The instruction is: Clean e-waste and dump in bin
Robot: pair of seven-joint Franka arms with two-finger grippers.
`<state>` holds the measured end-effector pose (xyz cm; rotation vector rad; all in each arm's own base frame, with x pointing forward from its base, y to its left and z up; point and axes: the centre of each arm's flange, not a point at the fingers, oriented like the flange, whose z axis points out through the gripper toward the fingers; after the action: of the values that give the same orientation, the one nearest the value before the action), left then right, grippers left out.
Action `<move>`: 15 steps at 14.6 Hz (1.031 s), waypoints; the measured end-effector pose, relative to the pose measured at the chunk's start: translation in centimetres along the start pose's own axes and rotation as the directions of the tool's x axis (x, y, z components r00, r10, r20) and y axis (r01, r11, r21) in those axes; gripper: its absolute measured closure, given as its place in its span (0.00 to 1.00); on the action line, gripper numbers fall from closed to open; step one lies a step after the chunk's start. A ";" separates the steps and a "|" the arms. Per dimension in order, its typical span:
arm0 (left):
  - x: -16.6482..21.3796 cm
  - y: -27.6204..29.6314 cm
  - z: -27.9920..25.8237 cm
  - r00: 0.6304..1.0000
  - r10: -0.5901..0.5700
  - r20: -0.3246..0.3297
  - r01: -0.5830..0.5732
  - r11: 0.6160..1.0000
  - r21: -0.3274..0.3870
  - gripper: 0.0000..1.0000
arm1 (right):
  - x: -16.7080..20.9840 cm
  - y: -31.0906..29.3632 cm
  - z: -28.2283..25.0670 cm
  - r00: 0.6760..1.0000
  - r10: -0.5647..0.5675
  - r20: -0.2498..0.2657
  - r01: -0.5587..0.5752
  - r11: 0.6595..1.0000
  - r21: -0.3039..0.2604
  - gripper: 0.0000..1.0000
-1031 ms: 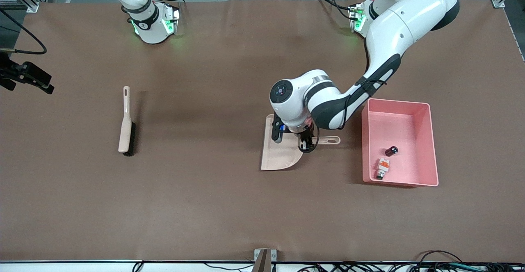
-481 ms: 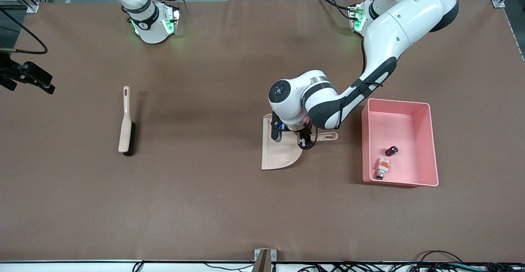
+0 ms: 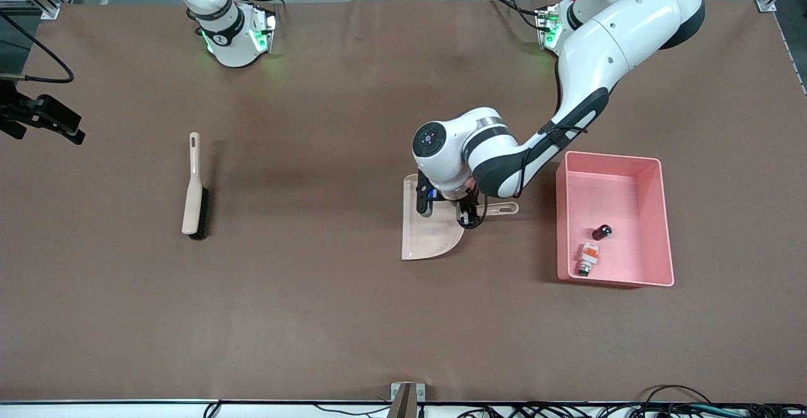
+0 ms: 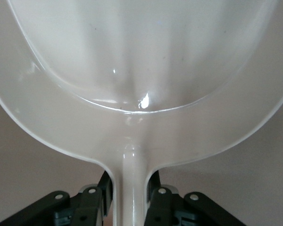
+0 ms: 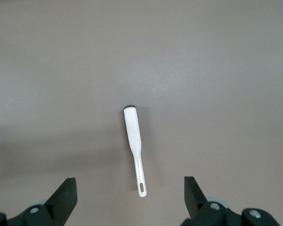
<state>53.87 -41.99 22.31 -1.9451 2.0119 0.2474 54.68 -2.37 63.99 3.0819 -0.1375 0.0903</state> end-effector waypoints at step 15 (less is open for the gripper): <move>-10.4 -8.5 -10.5 0.858 -0.493 -0.145 0.488 0.870 -0.072 0.00 | 0.0 0.0 0.0 1.000 0.000 0.001 0.000 1.000 0.000 0.00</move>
<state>61.25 -36.33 36.58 -2.4842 1.5210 -0.0036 54.65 -2.34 64.02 3.0820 -0.1370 0.0884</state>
